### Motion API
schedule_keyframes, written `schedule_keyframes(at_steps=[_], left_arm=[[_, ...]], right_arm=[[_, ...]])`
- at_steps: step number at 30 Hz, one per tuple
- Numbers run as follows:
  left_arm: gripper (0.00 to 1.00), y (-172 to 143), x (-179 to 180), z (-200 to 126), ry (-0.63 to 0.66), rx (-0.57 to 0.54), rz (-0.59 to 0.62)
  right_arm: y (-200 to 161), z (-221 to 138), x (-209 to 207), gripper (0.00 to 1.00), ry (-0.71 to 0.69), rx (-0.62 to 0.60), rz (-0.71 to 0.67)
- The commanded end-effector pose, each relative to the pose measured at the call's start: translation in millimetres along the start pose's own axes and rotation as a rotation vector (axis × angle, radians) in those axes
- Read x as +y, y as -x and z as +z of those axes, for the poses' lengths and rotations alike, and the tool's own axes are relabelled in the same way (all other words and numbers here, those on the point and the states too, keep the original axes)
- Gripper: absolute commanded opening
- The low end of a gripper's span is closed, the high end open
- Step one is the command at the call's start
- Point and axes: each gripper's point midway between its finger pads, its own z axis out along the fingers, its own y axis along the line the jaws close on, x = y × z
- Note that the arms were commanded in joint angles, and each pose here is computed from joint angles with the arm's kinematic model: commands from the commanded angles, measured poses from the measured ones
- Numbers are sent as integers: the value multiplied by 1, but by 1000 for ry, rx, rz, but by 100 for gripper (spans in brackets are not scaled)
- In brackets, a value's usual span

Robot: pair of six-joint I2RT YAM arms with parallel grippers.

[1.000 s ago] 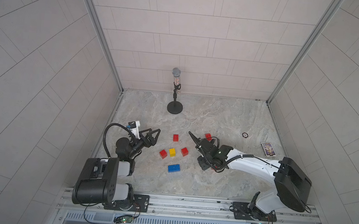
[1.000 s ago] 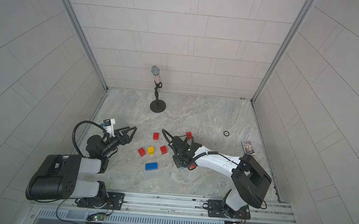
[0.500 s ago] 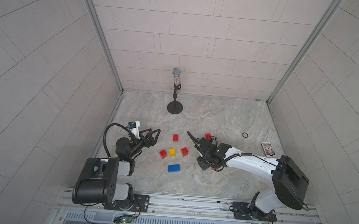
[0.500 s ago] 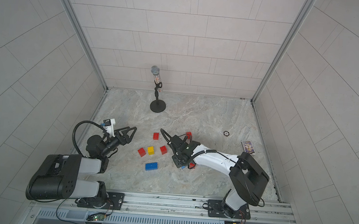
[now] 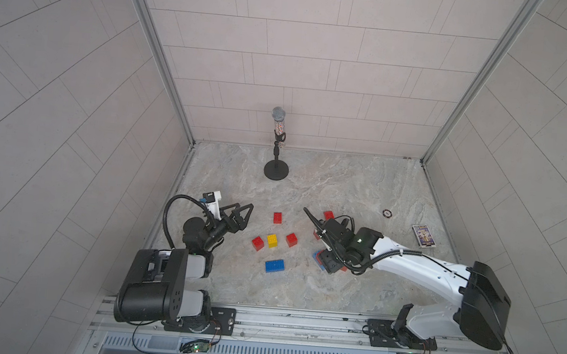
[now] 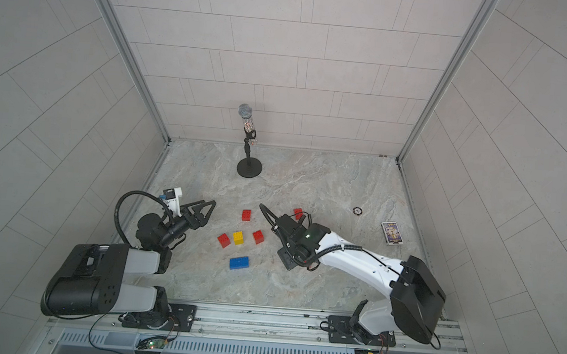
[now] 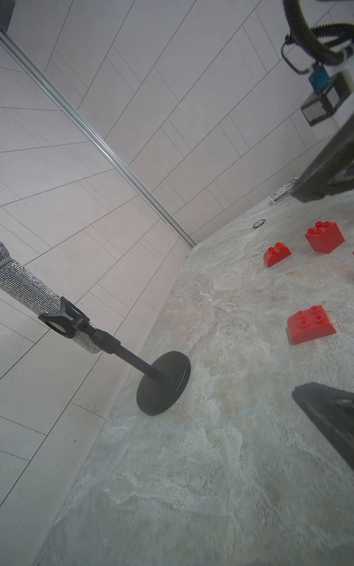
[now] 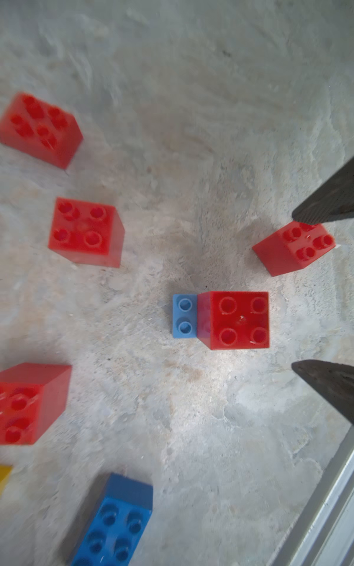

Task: Assemble the number 1 with lego
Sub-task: Assemble the lego brick with the lego brick, then pick up the lego brick from the center of the board.

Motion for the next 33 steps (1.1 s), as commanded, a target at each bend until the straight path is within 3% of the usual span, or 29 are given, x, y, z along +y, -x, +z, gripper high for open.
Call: schedule_keyframes(at_steps=[1, 7, 12, 18, 24, 33], left_arm=[[100, 8, -6, 0, -30, -21, 25], [100, 8, -7, 0, -32, -21, 24], [100, 7, -7, -1, -30, -22, 25], [100, 8, -7, -1, -30, -23, 26], [100, 8, -7, -1, -31, -24, 28], [100, 8, -8, -1, -32, -24, 28]], right_arm=[[-12, -17, -29, 65, -109, -4, 106], [-47, -6, -60, 60, -151, 83, 469], [-56, 16, -53, 51, -87, 79, 639], [-49, 25, -43, 49, -34, 101, 663], [-46, 33, -38, 59, -16, 116, 677], [-52, 57, -34, 59, -26, 158, 683]])
